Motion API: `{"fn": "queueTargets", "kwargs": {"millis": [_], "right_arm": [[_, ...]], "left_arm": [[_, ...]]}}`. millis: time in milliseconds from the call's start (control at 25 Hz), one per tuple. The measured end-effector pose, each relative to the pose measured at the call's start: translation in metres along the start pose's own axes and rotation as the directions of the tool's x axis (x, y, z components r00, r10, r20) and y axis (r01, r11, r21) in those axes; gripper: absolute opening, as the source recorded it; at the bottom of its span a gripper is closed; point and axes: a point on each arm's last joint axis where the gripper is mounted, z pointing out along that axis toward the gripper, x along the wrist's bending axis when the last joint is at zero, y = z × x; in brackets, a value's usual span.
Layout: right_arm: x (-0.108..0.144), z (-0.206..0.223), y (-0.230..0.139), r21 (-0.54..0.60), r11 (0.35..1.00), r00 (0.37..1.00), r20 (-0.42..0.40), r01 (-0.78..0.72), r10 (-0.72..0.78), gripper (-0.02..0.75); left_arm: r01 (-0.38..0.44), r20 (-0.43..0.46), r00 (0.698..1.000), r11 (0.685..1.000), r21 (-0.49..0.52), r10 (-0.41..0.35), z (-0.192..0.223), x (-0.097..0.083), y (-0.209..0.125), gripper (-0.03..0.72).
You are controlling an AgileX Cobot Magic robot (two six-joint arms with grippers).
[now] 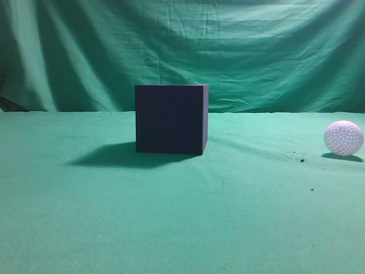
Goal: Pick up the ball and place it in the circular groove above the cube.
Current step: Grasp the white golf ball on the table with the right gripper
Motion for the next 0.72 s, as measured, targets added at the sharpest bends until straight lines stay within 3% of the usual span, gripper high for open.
{"fn": "queueTargets", "kwargs": {"millis": [280,440,600,720], "right_arm": [[-0.001,0.0,0.004,-0.046,0.998,0.999,0.013,0.034,-0.034,0.049],[0.001,-0.002,0.02,-0.226,0.973,0.999,-0.015,-0.041,0.039,0.049],[0.0,-0.009,0.04,-0.445,0.893,0.997,-0.032,-0.071,0.063,0.049],[0.0,-0.009,0.051,-0.365,0.926,0.996,-0.037,-0.092,0.084,0.049]], "left_arm": [[0.0,0.0,1.0,1.0,0.0,0.0,0.0,0.0,0.0,0.0],[0.0,0.0,1.0,1.0,0.0,0.0,0.0,0.0,0.0,0.0],[0.0,0.0,1.0,1.0,0.0,0.0,0.0,0.0,0.0,0.0],[0.0,0.0,1.0,1.0,0.0,0.0,0.0,0.0,0.0,0.0]]}}
